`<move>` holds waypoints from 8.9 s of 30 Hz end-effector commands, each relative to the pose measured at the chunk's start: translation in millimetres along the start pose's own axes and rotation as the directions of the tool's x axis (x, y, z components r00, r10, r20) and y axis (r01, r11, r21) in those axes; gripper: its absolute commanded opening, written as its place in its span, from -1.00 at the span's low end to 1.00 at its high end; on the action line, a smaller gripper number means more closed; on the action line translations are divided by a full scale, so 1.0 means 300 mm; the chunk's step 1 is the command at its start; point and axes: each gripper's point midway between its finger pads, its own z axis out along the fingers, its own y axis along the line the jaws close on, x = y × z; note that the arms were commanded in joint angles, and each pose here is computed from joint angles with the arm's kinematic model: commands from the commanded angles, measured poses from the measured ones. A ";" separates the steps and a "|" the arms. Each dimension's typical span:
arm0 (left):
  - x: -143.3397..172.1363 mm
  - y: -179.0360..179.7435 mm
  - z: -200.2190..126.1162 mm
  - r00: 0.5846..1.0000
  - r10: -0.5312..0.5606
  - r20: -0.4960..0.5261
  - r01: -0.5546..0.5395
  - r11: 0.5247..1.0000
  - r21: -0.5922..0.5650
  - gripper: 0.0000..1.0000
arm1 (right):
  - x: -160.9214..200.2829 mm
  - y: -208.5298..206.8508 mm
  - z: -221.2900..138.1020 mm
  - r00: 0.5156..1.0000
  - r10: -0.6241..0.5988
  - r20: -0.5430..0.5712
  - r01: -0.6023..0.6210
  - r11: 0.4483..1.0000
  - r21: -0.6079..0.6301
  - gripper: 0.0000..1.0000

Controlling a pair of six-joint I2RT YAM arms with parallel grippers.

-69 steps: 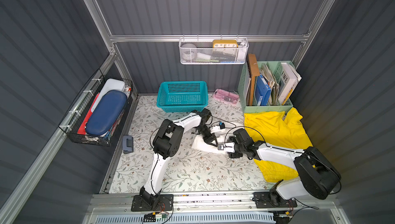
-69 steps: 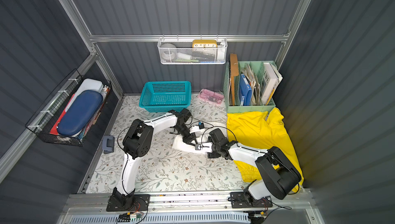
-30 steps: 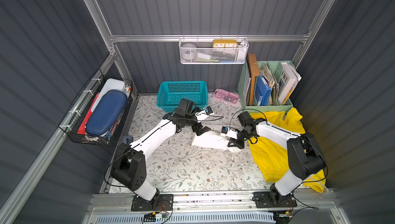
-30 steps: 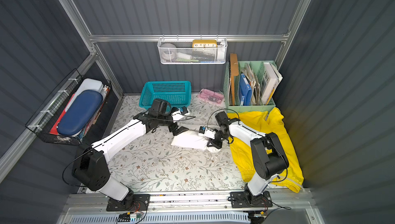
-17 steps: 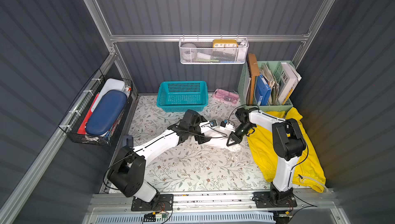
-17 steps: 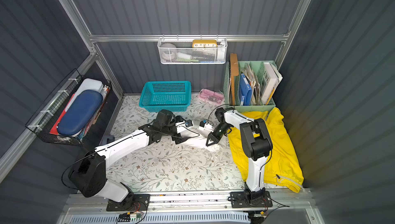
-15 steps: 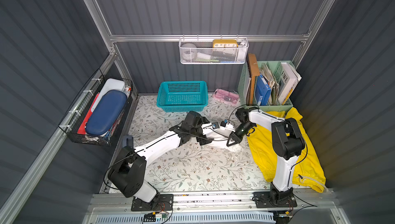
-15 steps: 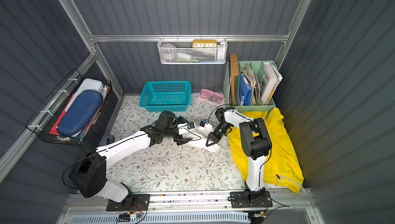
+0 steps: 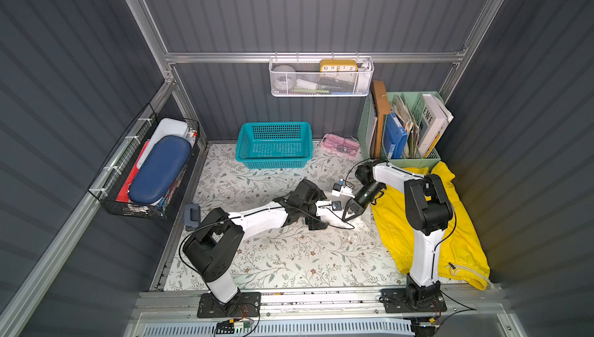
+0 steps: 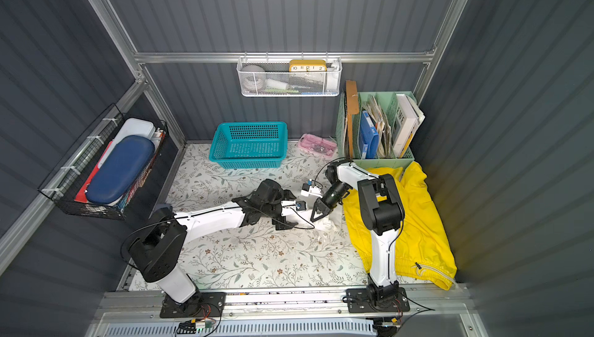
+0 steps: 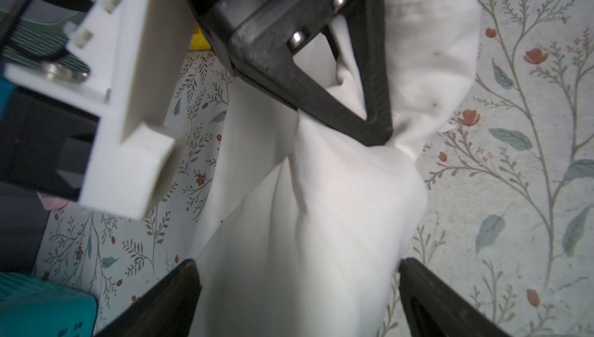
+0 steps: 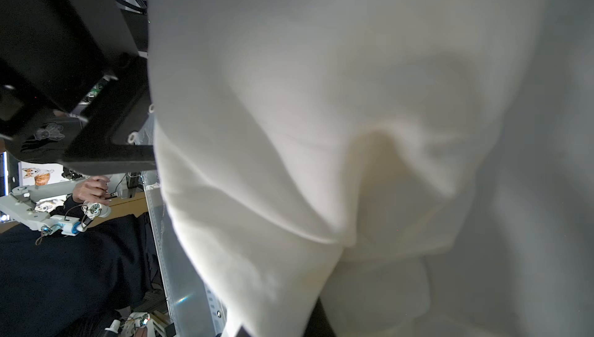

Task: Roll up the shorts
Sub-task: Roll the shorts at the center of the board, then pick up the shorts from the center of the board, then place the shorts in the bin.

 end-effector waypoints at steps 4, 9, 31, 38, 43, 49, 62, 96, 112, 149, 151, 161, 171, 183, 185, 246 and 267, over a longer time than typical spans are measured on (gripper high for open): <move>0.070 -0.041 0.061 0.998 -0.040 -0.058 0.043 0.997 0.063 0.83 | 0.012 0.025 -0.016 0.999 -0.033 0.020 0.033 0.999 0.005 -1.00; 0.080 -0.057 0.073 0.994 -0.075 -0.076 0.083 0.991 0.109 0.01 | 0.007 -0.001 -0.025 0.998 -0.054 0.038 0.051 0.995 0.082 -0.88; 0.097 -0.071 0.032 0.949 -0.252 -0.190 0.303 0.897 0.322 -0.38 | -0.087 -0.018 -0.283 0.837 -0.504 0.213 0.231 0.678 0.698 0.10; 0.093 -0.014 0.020 0.916 -0.341 -0.212 0.398 0.839 0.371 -0.31 | -0.070 0.084 -0.293 0.730 -0.665 0.159 0.352 0.565 0.747 0.21; 0.121 -0.029 0.057 0.881 -0.388 -0.271 0.471 0.773 0.424 -0.32 | -0.050 0.131 -0.251 0.644 -0.765 0.028 0.449 0.407 0.796 0.46; 0.162 -0.049 0.118 0.849 -0.416 -0.326 0.528 0.708 0.470 -0.30 | -0.025 0.143 -0.187 0.613 -0.782 -0.111 0.535 0.307 0.787 0.50; 0.247 -0.050 0.215 0.819 -0.421 -0.390 0.571 0.661 0.486 -0.14 | -0.037 0.048 -0.078 0.576 -0.775 -0.259 0.582 0.166 0.796 0.70; 0.202 0.058 0.094 0.841 -0.458 -0.289 0.537 0.772 0.340 1.00 | -0.014 -0.135 -0.010 0.771 -0.627 -0.108 0.545 0.563 0.622 -1.00; 0.035 0.336 -0.199 0.920 -0.389 -0.045 0.388 0.921 -0.034 1.00 | 0.008 -0.022 -0.009 0.928 -0.371 -0.027 0.362 0.883 0.300 -1.00; -0.010 0.034 0.062 0.989 0.141 -0.035 -0.141 0.990 0.005 0.99 | -0.014 -0.028 -0.059 0.997 0.074 -0.033 -0.077 0.991 -0.109 -1.00; -0.001 0.035 0.084 0.988 0.147 -0.046 -0.147 0.989 0.003 1.00 | -0.014 -0.027 -0.057 0.997 0.075 -0.033 -0.079 0.990 -0.119 -1.00; 0.003 0.084 0.158 0.986 0.159 -0.047 -0.161 0.986 -0.050 1.00 | -0.007 -0.034 -0.046 0.996 0.082 -0.044 -0.087 0.987 -0.134 -1.00; 0.064 0.028 0.256 0.989 0.130 -0.070 -0.126 0.991 0.052 0.99 | -0.004 -0.038 -0.044 0.996 0.078 -0.046 -0.084 0.988 -0.133 -1.00; 0.086 -0.002 0.292 0.993 0.071 -0.093 -0.059 0.991 0.120 -0.36 | -0.006 -0.054 -0.045 0.997 0.070 -0.033 -0.073 0.992 -0.107 -1.00; 0.087 -0.004 0.292 0.993 0.069 -0.098 -0.056 0.990 0.126 -0.56 | -0.012 -0.062 -0.049 0.998 0.067 -0.021 -0.068 0.994 -0.088 -1.00; 0.110 1.241 -0.599 0.950 0.084 -0.300 -0.292 0.575 -0.765 -1.00 | -0.277 0.088 -0.472 0.704 -0.438 0.560 0.021 0.800 0.599 -1.00; 0.684 1.106 -0.201 0.978 -0.114 -0.175 0.011 0.866 -0.500 -0.38 | -0.680 0.159 -0.549 0.566 -0.385 0.729 0.034 0.894 0.446 -1.00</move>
